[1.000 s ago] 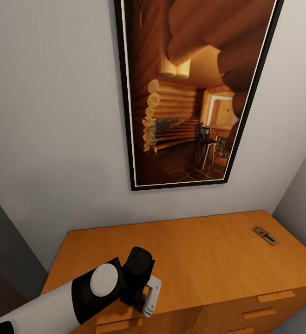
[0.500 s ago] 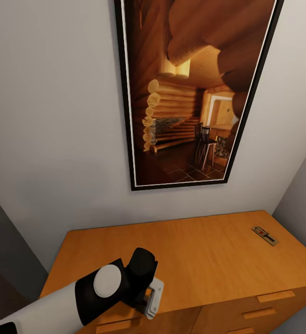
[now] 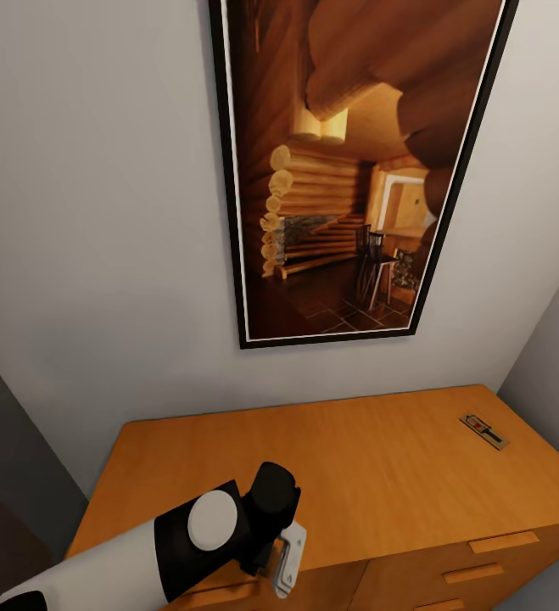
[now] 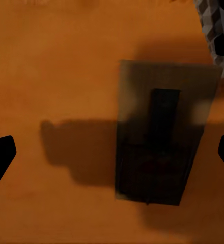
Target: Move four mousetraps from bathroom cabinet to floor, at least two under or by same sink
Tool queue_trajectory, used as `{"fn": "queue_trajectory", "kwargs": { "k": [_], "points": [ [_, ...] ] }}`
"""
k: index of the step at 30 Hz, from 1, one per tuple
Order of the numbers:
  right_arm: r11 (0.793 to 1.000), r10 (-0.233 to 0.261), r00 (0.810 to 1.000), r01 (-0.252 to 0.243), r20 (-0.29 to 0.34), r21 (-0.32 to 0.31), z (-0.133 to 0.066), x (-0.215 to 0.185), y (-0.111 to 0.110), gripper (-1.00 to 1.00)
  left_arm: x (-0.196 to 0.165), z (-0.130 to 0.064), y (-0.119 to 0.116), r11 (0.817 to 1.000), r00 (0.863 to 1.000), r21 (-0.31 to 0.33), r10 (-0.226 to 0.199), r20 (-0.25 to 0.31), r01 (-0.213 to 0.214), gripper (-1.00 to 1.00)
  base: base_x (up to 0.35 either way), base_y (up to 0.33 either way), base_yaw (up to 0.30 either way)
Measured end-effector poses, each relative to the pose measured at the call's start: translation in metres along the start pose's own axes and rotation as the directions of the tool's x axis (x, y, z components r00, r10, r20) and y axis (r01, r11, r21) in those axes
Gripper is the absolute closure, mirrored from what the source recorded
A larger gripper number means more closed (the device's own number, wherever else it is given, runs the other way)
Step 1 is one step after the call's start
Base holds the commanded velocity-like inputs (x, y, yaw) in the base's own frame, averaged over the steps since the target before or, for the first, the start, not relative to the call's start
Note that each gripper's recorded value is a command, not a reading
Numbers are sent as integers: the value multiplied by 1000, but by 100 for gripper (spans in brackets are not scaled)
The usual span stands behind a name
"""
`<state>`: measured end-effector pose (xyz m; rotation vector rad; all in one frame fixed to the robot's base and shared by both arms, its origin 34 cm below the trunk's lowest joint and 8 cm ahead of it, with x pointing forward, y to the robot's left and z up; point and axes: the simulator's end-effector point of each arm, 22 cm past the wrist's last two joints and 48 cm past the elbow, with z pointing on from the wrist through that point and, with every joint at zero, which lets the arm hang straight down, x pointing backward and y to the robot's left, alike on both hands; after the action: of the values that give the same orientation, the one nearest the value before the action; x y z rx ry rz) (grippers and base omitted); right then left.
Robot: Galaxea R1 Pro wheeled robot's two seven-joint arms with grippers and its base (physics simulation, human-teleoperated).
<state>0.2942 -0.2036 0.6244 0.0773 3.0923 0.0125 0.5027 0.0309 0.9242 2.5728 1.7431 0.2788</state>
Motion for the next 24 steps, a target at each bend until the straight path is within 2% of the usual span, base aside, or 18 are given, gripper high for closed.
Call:
{"fn": "queue_trajectory", "kwargs": {
  "k": [24],
  "points": [
    [1000,0,1000,0,0,0,0,0,0,-100,-4,0,-1,1000,1000,1,8,1,-8,-100,0,0,0]
  ]
}}
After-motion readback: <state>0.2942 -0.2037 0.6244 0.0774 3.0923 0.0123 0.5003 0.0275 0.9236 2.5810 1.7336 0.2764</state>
